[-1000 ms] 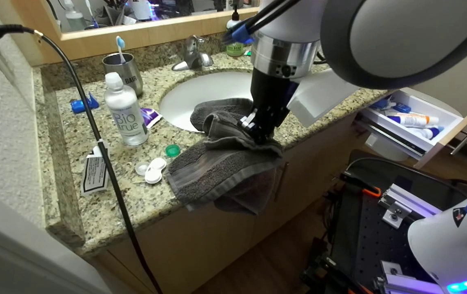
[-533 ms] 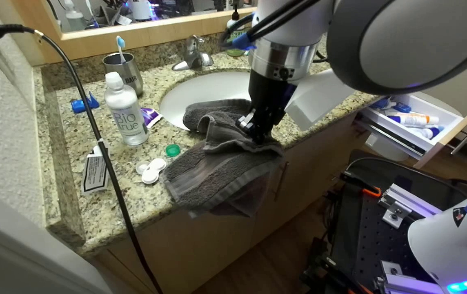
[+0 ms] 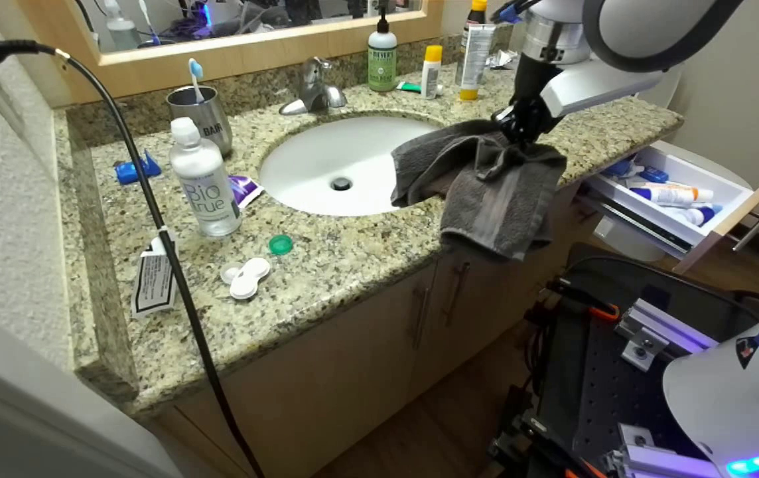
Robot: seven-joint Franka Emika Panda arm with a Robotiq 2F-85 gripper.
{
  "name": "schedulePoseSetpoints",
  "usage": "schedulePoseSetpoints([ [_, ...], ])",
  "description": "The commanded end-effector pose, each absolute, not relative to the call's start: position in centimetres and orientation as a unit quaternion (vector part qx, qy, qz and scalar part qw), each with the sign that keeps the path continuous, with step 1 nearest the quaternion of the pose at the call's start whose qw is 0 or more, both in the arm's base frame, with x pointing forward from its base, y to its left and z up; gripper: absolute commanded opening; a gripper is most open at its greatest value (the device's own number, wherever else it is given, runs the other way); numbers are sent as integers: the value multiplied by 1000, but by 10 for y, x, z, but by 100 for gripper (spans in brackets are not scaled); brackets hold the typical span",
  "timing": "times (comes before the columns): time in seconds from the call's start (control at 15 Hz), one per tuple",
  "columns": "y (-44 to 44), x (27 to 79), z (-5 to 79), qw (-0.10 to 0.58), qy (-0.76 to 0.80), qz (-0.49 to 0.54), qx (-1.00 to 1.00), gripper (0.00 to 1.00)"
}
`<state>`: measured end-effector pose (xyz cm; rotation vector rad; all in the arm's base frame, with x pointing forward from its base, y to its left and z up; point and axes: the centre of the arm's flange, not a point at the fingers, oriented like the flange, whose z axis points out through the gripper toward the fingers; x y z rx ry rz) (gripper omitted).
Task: Use the towel to wipe the table
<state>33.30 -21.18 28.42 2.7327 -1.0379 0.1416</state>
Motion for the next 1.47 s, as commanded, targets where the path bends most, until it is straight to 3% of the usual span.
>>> schedulePoseSetpoints([
  [0.0, -309, 305, 273, 118, -434, 36, 892, 2],
  [0.6, -525, 213, 276, 87, -692, 39, 715, 2],
  [1.0, -634, 217, 337, 65, -810, 99, 575, 2],
  [1.4, -678, 234, 375, 108, -855, 166, 478, 2],
])
